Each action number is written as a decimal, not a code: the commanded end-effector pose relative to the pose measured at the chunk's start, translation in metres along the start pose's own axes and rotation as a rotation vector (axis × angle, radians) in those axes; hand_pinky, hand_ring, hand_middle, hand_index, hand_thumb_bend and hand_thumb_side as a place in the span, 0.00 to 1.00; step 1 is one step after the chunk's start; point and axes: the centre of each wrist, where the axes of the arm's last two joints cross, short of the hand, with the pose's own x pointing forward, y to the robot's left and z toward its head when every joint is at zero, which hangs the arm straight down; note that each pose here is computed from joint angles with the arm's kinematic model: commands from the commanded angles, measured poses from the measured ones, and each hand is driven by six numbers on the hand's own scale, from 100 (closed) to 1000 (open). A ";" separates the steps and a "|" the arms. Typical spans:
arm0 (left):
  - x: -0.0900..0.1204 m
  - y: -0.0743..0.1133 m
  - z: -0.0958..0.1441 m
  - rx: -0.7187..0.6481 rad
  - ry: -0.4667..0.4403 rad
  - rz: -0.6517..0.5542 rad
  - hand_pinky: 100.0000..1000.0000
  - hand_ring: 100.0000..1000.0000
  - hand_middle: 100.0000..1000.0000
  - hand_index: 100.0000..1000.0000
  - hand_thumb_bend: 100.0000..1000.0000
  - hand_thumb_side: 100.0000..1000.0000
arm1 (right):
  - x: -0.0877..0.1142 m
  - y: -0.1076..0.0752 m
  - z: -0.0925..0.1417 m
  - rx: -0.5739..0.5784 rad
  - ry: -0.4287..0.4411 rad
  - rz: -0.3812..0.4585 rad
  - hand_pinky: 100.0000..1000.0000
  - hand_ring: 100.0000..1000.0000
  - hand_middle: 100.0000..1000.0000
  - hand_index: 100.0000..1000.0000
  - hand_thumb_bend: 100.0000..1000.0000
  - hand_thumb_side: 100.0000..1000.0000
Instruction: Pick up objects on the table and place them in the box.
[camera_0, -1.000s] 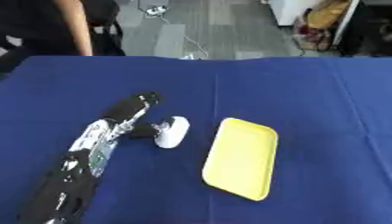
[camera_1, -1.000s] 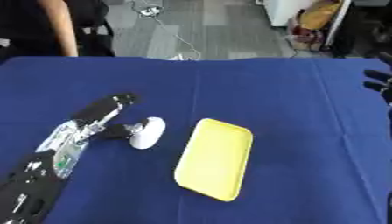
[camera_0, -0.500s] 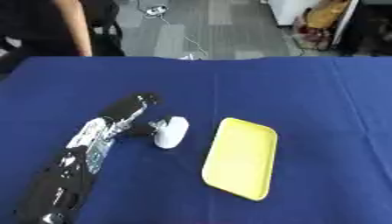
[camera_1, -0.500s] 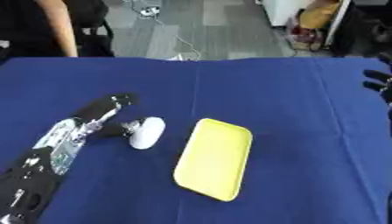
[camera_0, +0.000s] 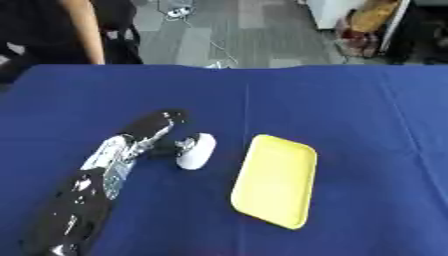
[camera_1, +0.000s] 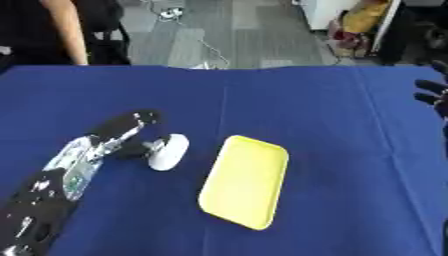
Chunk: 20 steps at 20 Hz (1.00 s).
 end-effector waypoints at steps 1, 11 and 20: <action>0.001 0.007 -0.003 0.008 -0.005 -0.018 0.97 0.99 0.92 0.87 0.15 1.00 | 0.009 -0.005 -0.004 0.000 -0.028 0.027 0.78 0.79 0.92 1.00 0.00 0.91; 0.003 0.005 -0.003 -0.010 -0.010 -0.055 0.95 0.99 0.91 0.86 0.16 1.00 | 0.009 -0.005 -0.004 0.002 -0.028 0.025 0.78 0.79 0.92 1.00 0.00 0.91; 0.002 -0.001 0.001 -0.039 -0.009 -0.128 0.91 0.99 0.91 0.85 0.20 1.00 | 0.009 -0.005 -0.004 0.000 -0.026 0.026 0.78 0.79 0.92 1.00 0.00 0.91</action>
